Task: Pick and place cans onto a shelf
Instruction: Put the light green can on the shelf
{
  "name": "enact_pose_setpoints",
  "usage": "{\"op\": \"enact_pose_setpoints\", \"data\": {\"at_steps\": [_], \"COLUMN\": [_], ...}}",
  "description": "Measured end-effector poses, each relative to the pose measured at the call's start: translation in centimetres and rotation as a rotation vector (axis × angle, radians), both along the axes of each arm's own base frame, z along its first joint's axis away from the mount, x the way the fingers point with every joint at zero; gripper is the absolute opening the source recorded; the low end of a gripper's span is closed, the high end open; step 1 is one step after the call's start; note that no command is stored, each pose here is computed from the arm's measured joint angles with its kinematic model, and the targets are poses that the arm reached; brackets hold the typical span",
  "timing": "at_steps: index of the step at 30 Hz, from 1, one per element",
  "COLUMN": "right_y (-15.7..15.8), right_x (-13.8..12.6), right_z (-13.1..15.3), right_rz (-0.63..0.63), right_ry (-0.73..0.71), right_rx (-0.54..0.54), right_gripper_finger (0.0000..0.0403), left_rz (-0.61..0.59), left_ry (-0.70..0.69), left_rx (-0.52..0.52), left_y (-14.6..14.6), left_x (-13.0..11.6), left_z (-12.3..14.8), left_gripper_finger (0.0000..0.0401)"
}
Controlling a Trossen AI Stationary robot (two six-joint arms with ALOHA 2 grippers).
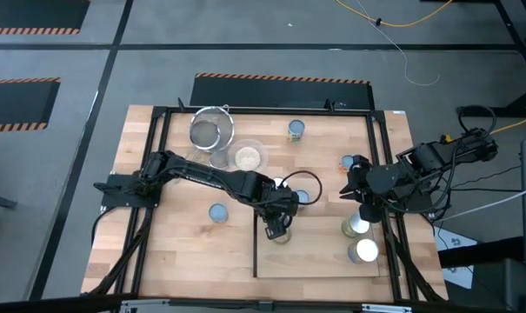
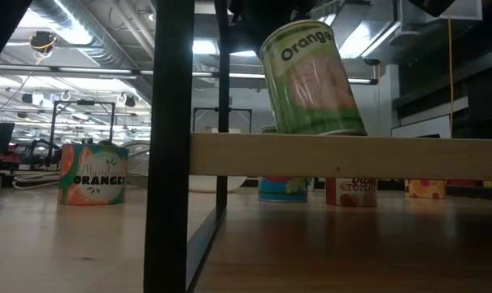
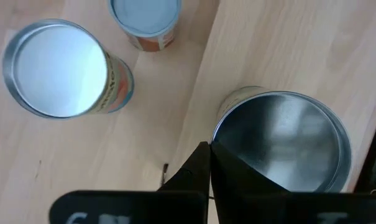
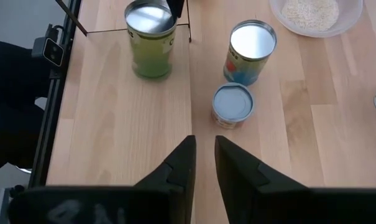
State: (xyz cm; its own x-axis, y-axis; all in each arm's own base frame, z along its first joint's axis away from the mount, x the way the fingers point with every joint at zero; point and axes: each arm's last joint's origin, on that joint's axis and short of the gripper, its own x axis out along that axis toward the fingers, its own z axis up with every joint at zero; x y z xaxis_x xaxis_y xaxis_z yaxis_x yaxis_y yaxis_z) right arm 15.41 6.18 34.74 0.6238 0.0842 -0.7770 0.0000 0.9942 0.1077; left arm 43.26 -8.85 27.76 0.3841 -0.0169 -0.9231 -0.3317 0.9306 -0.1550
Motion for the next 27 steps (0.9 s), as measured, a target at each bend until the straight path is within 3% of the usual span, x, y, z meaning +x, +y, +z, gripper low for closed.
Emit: {"op": "enact_pose_setpoints", "data": {"at_steps": [9,27], "right_y": [0.0,0.0], "right_x": [0.0,-0.01], "right_z": [0.0,0.0], "right_rz": [-0.001,-0.002], "right_ry": [0.0,0.001], "right_rx": [0.0,0.001], "right_gripper_finger": [0.0065,0.0065], "left_rz": [0.003,-0.002], "left_ry": [0.024,0.021], "left_rx": [-0.01,-0.024], "left_y": [0.41,0.37], "left_x": [-0.16,-0.12], "left_z": [-0.01,-0.02], "left_gripper_finger": [0.0003,0.0063]}}
